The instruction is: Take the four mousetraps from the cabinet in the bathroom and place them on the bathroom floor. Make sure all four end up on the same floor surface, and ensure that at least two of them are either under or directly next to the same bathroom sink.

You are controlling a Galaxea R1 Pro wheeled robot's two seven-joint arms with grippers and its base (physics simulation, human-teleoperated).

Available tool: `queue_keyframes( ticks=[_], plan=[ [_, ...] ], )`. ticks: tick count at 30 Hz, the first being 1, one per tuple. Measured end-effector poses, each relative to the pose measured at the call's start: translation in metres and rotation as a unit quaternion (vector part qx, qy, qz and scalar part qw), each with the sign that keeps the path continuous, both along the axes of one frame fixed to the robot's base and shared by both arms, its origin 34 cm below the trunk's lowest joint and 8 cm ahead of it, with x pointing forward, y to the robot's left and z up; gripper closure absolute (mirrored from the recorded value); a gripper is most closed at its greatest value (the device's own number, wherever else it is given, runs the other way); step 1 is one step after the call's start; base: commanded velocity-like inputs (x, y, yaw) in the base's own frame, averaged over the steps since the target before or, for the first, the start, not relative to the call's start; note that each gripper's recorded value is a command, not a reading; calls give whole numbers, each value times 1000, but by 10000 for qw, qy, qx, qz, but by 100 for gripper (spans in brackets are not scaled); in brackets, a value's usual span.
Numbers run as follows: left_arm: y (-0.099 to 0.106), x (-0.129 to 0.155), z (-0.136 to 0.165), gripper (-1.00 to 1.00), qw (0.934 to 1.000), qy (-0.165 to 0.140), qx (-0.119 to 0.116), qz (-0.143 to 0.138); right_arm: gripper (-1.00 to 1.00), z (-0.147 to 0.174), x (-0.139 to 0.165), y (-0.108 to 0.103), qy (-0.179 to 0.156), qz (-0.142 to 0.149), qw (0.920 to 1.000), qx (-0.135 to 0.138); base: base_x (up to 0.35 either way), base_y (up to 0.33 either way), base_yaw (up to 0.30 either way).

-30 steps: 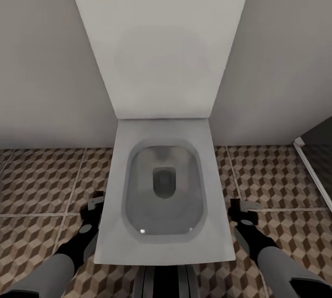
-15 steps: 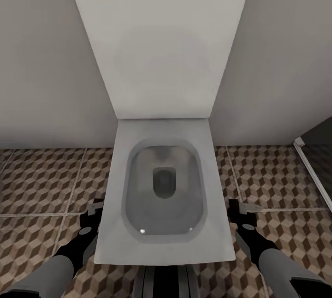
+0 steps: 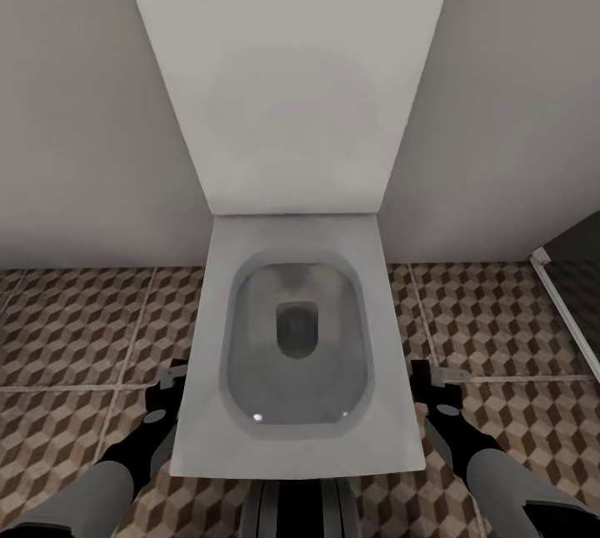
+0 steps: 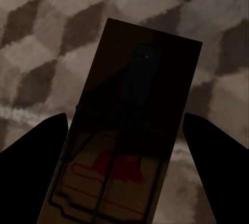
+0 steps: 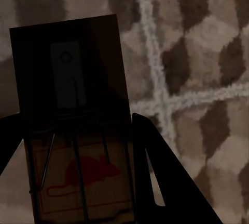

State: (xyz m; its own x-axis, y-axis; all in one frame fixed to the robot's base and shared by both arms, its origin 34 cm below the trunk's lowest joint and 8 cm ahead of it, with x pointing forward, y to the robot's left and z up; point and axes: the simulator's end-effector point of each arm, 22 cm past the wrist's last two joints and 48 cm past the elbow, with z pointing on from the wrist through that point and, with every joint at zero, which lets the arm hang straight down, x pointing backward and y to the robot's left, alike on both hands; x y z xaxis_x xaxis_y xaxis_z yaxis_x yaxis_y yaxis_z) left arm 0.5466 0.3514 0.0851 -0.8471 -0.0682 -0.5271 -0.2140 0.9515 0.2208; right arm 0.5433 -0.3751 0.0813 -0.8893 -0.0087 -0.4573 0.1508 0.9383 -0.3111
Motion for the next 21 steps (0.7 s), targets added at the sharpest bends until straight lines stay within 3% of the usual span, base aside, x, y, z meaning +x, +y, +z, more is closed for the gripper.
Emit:
queue_keyframes(
  ticks=[21],
  plan=[
    [-8,5,2,100,10000,-67,-26,47,100,0,0,0,11,22,10000,-32,0,0,0]
  ],
)
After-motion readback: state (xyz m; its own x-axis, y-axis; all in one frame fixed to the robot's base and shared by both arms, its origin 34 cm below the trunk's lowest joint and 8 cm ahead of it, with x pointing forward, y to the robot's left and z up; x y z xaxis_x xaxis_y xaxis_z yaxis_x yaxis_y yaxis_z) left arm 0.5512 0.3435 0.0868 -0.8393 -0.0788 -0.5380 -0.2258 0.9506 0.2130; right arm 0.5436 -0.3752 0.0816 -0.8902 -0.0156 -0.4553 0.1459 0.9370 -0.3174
